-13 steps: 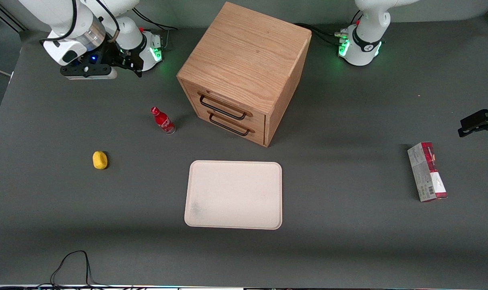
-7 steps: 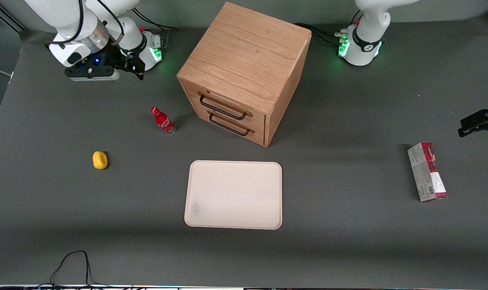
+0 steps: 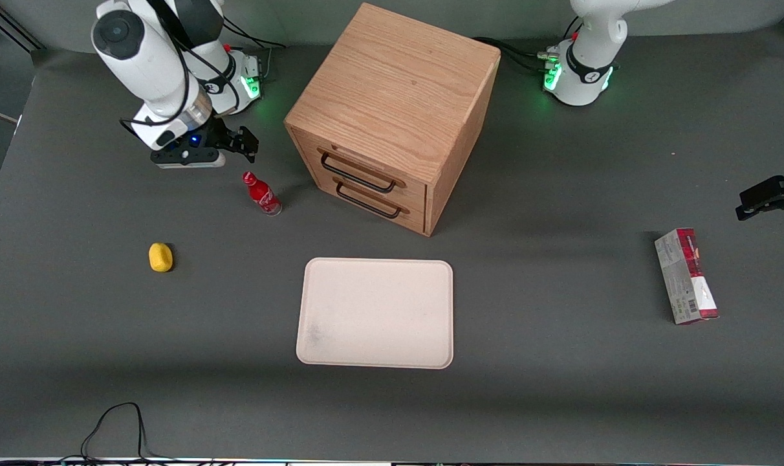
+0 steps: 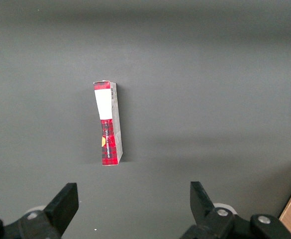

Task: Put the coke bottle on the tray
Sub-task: 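Lower the right gripper over the bottle and close on it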

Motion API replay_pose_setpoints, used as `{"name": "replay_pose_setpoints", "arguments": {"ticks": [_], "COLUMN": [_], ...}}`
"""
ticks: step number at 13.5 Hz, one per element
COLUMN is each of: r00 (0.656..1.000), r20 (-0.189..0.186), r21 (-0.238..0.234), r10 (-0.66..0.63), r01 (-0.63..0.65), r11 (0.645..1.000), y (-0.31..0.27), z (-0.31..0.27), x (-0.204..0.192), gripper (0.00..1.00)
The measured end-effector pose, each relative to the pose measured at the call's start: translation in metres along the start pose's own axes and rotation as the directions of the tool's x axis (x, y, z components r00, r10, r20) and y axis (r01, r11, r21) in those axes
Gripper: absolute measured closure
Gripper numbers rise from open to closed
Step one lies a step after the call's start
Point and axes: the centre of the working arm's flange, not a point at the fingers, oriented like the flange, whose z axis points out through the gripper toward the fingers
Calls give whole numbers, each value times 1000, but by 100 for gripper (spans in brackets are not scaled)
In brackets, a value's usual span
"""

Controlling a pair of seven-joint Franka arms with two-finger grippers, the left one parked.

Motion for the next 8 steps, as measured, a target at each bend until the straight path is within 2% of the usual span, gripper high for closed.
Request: {"name": "replay_pose_setpoints", "arguments": {"ticks": [8], "r00": [1000], "r20": [-6], "r21": [-4], "r10": [2], "r01": [-2], "r11": [1000], "y": [1], "z": [74], "x": [-1], "gripper": [0]}}
